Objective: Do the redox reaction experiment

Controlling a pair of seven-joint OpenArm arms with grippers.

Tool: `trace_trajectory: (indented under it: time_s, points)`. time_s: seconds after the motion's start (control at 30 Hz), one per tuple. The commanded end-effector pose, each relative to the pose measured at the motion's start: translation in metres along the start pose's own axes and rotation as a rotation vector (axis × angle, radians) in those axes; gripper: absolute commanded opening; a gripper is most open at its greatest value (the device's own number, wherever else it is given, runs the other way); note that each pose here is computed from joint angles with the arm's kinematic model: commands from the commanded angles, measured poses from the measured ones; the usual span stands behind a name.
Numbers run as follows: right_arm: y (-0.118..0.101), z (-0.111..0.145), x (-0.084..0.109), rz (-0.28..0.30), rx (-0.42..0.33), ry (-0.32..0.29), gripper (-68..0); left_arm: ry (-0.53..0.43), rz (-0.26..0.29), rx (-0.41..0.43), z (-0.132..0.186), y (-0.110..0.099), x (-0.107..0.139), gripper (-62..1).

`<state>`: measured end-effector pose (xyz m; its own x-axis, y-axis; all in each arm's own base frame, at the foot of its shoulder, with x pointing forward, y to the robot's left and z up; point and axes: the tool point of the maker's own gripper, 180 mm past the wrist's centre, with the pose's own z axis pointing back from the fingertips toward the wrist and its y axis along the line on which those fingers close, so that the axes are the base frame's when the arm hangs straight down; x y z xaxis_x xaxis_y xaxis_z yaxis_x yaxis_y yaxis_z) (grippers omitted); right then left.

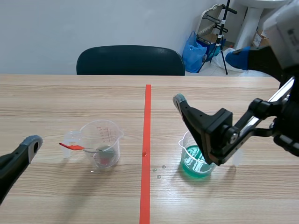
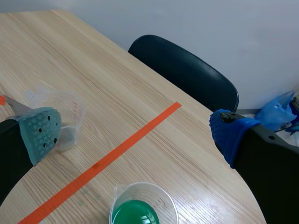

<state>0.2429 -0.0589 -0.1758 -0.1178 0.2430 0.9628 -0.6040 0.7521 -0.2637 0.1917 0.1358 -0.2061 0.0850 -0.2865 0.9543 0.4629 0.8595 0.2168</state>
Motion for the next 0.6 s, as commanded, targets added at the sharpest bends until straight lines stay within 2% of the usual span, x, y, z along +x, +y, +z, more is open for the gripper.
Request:
trace_trajectory:
  time_s: [0.0, 0.57]
  points:
    - [-0.0038, -0.0011, 0.0083, 0.008, -0.008, -0.032, 0.4, -0.02, 0.01, 0.018, 0.0004, 0.0026, 0.0046, -4.4]
    - [-0.0036, -0.0012, 0.0075, 0.008, -0.008, -0.028, 0.4, -0.021, 0.007, 0.019, -0.0003, 0.0033, 0.0051, -4.4]
